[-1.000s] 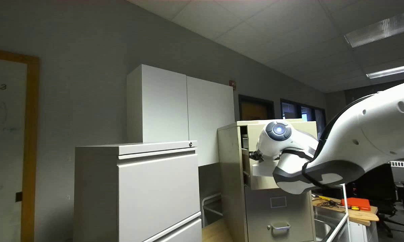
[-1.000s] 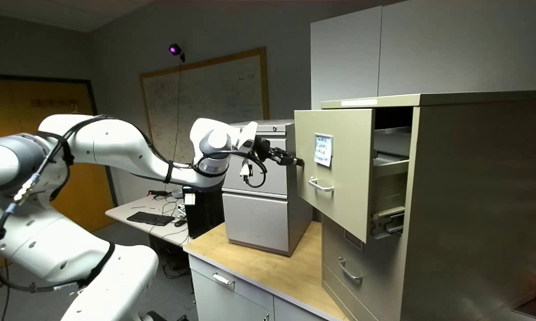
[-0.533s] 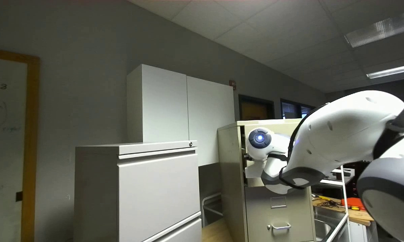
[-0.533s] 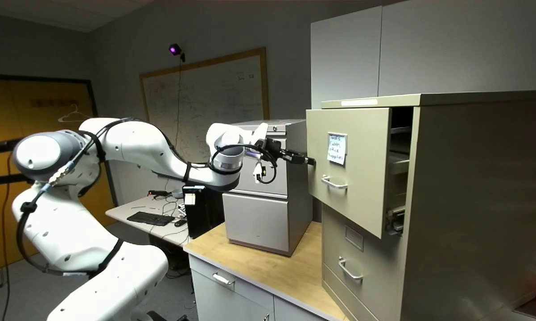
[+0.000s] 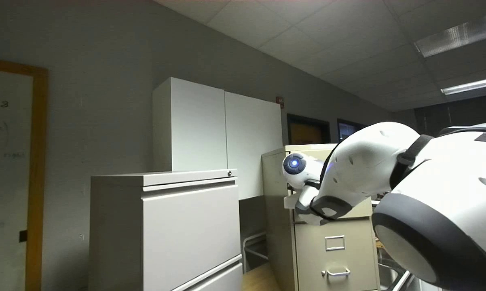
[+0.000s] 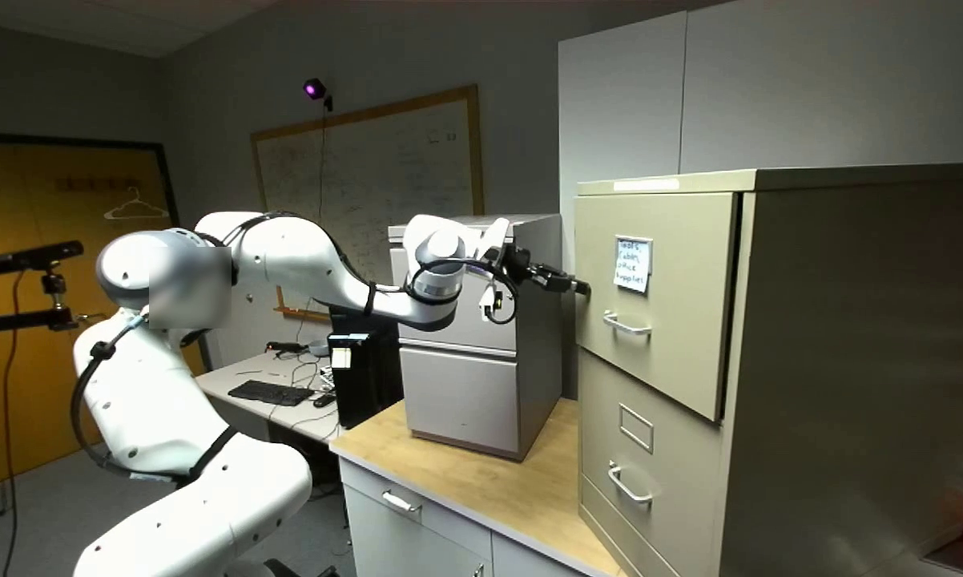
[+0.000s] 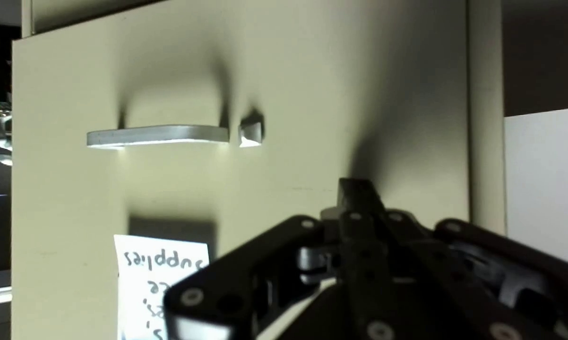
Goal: Close the top drawer of the right cabinet
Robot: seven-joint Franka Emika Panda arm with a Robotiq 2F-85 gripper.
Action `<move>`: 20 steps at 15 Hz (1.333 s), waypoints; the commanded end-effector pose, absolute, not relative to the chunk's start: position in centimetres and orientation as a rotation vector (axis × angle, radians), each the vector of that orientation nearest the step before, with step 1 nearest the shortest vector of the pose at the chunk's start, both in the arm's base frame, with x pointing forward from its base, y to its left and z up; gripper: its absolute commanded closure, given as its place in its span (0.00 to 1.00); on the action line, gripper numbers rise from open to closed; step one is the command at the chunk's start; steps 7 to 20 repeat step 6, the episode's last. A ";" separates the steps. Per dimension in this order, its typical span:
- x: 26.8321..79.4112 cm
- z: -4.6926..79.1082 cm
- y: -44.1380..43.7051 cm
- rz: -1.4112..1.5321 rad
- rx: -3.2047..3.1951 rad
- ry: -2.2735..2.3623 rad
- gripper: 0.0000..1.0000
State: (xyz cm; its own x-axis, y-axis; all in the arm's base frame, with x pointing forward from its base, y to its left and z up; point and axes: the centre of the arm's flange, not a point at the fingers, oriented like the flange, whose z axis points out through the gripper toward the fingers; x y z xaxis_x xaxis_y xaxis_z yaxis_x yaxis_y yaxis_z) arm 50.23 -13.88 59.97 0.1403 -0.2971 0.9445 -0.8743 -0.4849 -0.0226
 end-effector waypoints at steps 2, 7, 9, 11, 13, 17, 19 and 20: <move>56.8 59.5 -17.4 1.311 1.993 -1.156 1.00; 57.0 59.4 -17.5 1.301 2.011 -1.170 1.00; 57.0 59.4 -17.5 1.301 2.011 -1.170 1.00; 57.0 59.4 -17.5 1.301 2.011 -1.170 1.00; 57.0 59.4 -17.5 1.301 2.011 -1.170 1.00; 57.0 59.4 -17.5 1.301 2.011 -1.170 1.00; 57.0 59.4 -17.5 1.301 2.011 -1.170 1.00; 57.0 59.4 -17.5 1.301 2.011 -1.170 1.00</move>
